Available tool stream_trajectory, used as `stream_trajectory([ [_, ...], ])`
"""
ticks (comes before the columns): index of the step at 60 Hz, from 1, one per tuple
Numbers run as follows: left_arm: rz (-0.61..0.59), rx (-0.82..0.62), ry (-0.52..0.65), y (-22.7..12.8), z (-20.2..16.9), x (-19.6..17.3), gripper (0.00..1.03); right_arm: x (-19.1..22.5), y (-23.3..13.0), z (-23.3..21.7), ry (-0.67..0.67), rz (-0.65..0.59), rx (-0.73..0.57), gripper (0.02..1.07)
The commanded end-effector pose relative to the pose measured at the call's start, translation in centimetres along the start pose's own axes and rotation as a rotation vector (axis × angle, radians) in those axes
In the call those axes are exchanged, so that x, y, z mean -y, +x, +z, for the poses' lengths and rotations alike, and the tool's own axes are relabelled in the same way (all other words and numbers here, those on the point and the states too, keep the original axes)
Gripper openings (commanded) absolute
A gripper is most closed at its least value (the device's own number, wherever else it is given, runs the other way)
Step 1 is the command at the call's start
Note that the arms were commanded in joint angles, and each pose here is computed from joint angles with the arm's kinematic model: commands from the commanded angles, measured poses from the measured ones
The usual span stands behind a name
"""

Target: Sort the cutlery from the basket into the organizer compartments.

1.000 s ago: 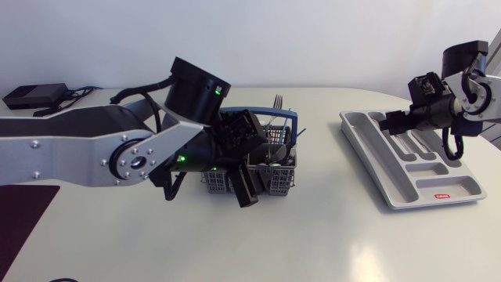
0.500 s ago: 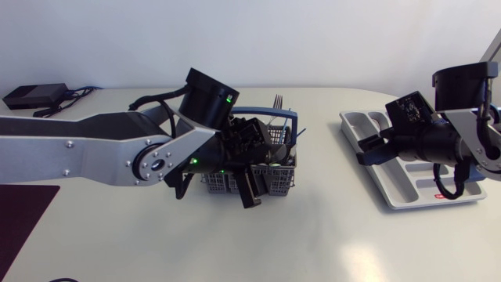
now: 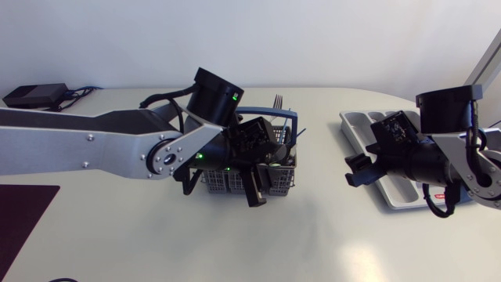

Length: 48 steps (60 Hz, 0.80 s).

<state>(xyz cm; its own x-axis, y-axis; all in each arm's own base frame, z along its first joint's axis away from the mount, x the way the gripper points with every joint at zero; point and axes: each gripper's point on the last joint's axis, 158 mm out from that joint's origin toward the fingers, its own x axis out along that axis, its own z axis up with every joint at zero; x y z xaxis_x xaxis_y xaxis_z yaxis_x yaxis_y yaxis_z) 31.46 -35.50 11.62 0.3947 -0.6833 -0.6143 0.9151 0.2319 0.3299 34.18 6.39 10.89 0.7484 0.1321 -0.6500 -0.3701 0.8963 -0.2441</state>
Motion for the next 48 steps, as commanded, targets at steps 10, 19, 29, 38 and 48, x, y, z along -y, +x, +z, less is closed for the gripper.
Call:
stream_trajectory([
  [10,-0.008,0.05,0.038,0.3,1.7,-0.7,0.33,-0.7,0.2,-0.9,-0.012,0.007,0.003,0.74],
  [19,-0.003,0.052,0.048,0.4,1.6,-0.9,0.25,-1.0,0.2,-0.9,-0.017,0.009,0.003,0.74],
  [29,-0.002,0.054,0.063,0.4,1.5,-0.8,0.17,-1.0,0.2,-1.0,-0.02,0.008,0.006,0.74],
  [38,-0.008,0.047,0.08,0.9,1.0,-0.5,0.14,-1.0,0.2,-1.2,-0.021,0.007,0.004,0.74],
  [48,-0.021,0.03,0.102,1.3,0.2,-0.1,0.14,-1.2,0.4,-1.3,-0.023,0.009,0.007,0.74],
])
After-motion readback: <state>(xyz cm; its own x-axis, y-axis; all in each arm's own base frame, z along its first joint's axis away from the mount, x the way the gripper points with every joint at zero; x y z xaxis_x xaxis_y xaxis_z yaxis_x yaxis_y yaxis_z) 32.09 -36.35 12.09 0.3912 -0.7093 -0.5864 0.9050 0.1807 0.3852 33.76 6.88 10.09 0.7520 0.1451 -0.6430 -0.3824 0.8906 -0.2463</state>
